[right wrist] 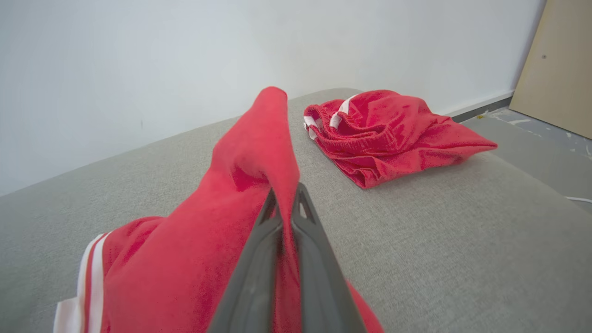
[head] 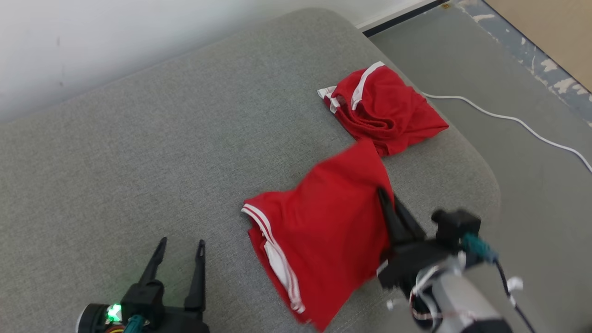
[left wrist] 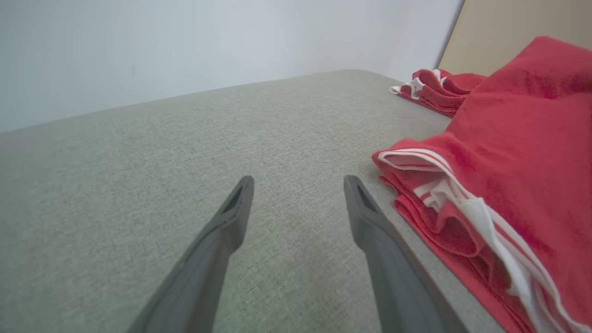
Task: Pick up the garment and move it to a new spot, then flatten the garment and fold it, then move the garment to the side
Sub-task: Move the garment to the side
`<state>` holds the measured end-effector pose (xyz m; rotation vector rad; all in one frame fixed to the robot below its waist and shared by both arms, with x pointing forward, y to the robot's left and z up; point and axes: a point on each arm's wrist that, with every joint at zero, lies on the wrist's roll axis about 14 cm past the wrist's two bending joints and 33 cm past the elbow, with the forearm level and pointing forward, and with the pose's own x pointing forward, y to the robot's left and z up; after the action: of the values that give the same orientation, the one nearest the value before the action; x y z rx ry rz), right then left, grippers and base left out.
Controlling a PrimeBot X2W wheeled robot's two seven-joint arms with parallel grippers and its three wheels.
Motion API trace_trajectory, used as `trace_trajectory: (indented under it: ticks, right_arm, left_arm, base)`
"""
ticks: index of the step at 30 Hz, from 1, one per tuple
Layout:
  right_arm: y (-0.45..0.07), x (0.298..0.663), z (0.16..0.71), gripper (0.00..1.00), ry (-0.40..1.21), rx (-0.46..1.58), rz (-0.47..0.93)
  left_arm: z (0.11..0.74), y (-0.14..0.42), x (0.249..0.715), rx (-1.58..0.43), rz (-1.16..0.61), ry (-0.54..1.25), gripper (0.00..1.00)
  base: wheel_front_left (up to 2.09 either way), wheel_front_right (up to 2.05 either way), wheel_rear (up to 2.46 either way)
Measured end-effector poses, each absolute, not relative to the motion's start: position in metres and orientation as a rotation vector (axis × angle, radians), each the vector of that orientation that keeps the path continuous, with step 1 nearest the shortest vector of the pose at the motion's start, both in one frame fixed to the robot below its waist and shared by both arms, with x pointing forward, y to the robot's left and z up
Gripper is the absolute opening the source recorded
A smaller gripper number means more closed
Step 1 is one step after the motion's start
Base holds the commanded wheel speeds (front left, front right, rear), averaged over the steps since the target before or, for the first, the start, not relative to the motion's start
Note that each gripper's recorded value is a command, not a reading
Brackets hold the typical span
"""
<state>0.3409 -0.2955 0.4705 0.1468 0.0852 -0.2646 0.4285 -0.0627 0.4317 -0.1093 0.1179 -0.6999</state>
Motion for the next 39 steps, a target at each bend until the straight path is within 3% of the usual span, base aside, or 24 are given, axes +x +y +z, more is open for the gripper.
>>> trace_trajectory:
  ticks: [10, 15, 30, 31, 32, 39]
  right_arm:
    - [-0.340, 0.421, 0.545, 0.00, -0.009, -0.116, -0.216]
    - [-0.365, 0.441, 0.555, 0.00, 0.012, -0.208, -0.246]
    - [-0.488, 0.438, 0.552, 0.00, 0.173, -0.399, -0.533]
    - [-0.494, 0.436, 0.550, 0.03, 0.182, -0.402, -0.554]
    - [-0.499, 0.434, 0.549, 1.00, 0.189, -0.407, -0.571]
    - [-0.484, 0.451, 0.552, 1.00, 0.130, -0.427, -0.584]
  left_arm:
    - [0.421, -0.035, 0.440, -0.083, -0.630, 0.125, 1.00]
    - [0.418, -0.024, 0.446, -0.075, -0.598, 0.123, 1.00]
    - [0.407, 0.024, 0.466, -0.027, -0.490, 0.117, 1.00]
    - [0.407, 0.026, 0.467, -0.024, -0.480, 0.116, 1.00]
    - [0.406, 0.030, 0.467, -0.021, -0.468, 0.118, 1.00]
    - [0.404, 0.048, 0.467, -0.006, -0.418, 0.124, 1.00]
  base:
    - [0.00, 0.00, 0.00]
    - [0.00, 0.00, 0.00]
    - [0.00, 0.00, 0.00]
    - [0.00, 0.00, 0.00]
    - [0.00, 0.00, 0.00]
    - [0.00, 0.00, 0.00]
